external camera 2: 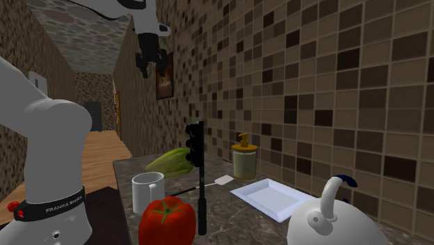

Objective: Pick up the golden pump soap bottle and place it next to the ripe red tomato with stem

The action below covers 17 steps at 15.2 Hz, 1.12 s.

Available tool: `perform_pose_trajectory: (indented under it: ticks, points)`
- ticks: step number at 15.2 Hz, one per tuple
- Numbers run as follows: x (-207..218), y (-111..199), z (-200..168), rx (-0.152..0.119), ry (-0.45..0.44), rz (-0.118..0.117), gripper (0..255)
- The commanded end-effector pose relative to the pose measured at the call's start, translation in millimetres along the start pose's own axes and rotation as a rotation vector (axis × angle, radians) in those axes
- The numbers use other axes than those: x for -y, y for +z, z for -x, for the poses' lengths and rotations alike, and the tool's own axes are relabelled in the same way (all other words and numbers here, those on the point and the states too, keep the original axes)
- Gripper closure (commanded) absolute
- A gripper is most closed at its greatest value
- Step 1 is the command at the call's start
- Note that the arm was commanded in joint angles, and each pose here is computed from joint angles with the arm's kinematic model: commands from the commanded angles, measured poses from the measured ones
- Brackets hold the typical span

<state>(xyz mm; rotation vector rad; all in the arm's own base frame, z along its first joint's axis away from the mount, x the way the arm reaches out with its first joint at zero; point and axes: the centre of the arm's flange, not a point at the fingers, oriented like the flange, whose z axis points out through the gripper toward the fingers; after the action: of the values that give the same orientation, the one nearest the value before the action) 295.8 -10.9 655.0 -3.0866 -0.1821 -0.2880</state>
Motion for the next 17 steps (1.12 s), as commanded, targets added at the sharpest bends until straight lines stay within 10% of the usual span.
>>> perform_pose_trajectory:
  ticks: [1,17]
  points:
    - [0,0,0,0.000,0.000,0.000,0]
    - [-150,121,-92,0.036,-0.077,0.002,0]
